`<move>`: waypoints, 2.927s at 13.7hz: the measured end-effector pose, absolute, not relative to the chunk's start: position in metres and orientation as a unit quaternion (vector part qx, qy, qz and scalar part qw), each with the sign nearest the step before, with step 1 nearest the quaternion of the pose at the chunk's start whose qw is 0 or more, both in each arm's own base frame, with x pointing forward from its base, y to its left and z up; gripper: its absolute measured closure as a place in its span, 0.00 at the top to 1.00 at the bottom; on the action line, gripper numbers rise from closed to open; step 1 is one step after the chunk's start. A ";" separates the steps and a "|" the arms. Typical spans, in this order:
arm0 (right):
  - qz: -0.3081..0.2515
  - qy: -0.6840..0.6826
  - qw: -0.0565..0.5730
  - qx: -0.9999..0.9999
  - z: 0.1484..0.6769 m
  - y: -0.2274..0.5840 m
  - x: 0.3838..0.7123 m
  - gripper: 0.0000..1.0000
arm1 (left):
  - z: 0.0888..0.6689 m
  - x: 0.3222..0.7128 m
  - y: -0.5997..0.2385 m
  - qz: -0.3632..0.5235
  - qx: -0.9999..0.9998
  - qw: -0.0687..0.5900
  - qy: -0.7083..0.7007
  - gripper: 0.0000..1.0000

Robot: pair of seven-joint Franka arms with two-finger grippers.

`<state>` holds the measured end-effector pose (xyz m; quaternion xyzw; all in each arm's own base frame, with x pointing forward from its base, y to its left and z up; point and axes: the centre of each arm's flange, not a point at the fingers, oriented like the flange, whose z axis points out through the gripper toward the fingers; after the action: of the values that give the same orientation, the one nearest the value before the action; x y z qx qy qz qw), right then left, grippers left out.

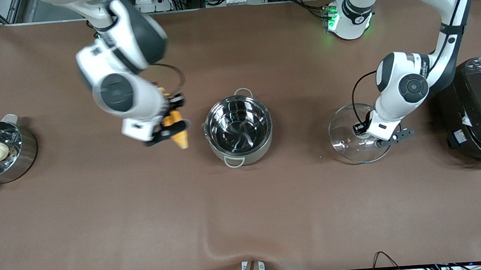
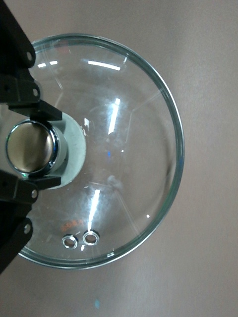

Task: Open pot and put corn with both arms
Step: 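Lower the lid onto the table while the right gripper moves corn over pot, then lower the corn into the pot and open the right gripper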

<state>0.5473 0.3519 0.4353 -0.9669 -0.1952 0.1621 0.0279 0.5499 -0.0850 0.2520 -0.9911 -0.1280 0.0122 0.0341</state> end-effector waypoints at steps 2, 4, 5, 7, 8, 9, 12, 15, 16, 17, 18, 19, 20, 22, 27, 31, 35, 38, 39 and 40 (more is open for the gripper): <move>0.150 -0.206 0.039 -0.966 0.415 0.384 0.553 0.38 | 0.236 0.550 -0.078 0.017 -0.991 0.034 -0.131 0.50; 0.139 -0.213 0.048 -0.966 0.392 0.405 0.560 0.38 | 0.230 0.550 -0.077 0.019 -0.991 0.034 -0.131 0.50; 0.132 -0.220 0.044 -0.966 0.381 0.414 0.560 0.38 | 0.230 0.550 -0.077 0.019 -0.991 0.033 -0.130 0.50; 0.117 -0.241 0.027 -0.963 0.362 0.434 0.555 0.38 | 0.230 0.550 -0.077 0.019 -0.991 0.033 -0.130 0.50; 0.114 -0.252 0.018 -0.961 0.355 0.445 0.549 0.38 | 0.230 0.550 -0.077 0.019 -0.991 0.033 -0.130 0.50; 0.113 -0.263 0.009 -0.958 0.349 0.455 0.542 0.38 | 0.230 0.550 -0.077 0.019 -0.991 0.033 -0.130 0.50; 0.110 -0.283 -0.013 -0.953 0.337 0.474 0.527 0.38 | 0.236 0.555 -0.078 0.012 -0.991 0.031 -0.130 0.74; 0.105 -0.297 -0.027 -0.949 0.329 0.483 0.520 0.38 | 0.266 0.573 -0.077 -0.003 -0.990 0.031 -0.135 1.00; 0.096 -0.303 -0.031 -0.948 0.327 0.487 0.519 0.38 | 0.285 0.581 -0.075 -0.004 -0.990 0.034 -0.138 1.00; 0.088 -0.309 -0.032 -0.946 0.323 0.493 0.517 0.38 | 0.309 0.589 -0.074 -0.007 -0.989 0.037 -0.141 1.00; 0.081 -0.314 -0.033 -0.945 0.318 0.498 0.516 0.38 | 0.336 0.598 -0.073 -0.012 -0.989 0.040 -0.145 1.00; 0.077 -0.317 -0.033 -0.945 0.313 0.501 0.514 0.38 | 0.365 0.604 -0.072 -0.017 -0.988 0.042 -0.149 1.00; 0.076 -0.319 -0.034 -0.944 0.309 0.503 0.513 0.38 | 0.392 0.609 -0.070 -0.021 -0.987 0.045 -0.153 1.00; 0.075 -0.326 -0.042 -0.942 0.302 0.506 0.511 0.38 | 0.436 0.612 -0.065 -0.025 -0.987 0.049 -0.148 1.00; 0.072 -0.326 -0.054 -0.941 0.296 0.515 0.502 0.44 | 0.517 0.590 -0.043 -0.029 -0.992 0.059 -0.109 1.00; 0.070 -0.318 -0.058 -0.944 0.296 0.515 0.502 0.88 | 0.557 0.576 -0.046 -0.029 -0.992 0.050 -0.111 1.00; 0.066 -0.298 -0.059 -0.950 0.298 0.514 0.505 1.00 | 0.571 0.576 -0.048 -0.030 -0.993 0.037 -0.108 1.00; 0.057 -0.281 -0.056 -0.956 0.312 0.502 0.522 1.00 | 0.571 0.576 -0.049 -0.027 -0.994 0.038 -0.096 1.00; 0.062 -0.269 -0.057 -0.959 0.319 0.491 0.532 1.00 | 0.572 0.576 -0.049 -0.027 -0.995 0.038 -0.085 1.00; 0.069 -0.256 -0.055 -0.962 0.329 0.479 0.540 1.00 | 0.574 0.576 -0.050 -0.026 -0.997 0.038 -0.069 1.00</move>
<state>0.5400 0.4788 0.3288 -0.9625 -0.2565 0.0693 -0.0553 0.5758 -0.0496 0.5742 -0.9965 -0.0693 -0.0265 0.0378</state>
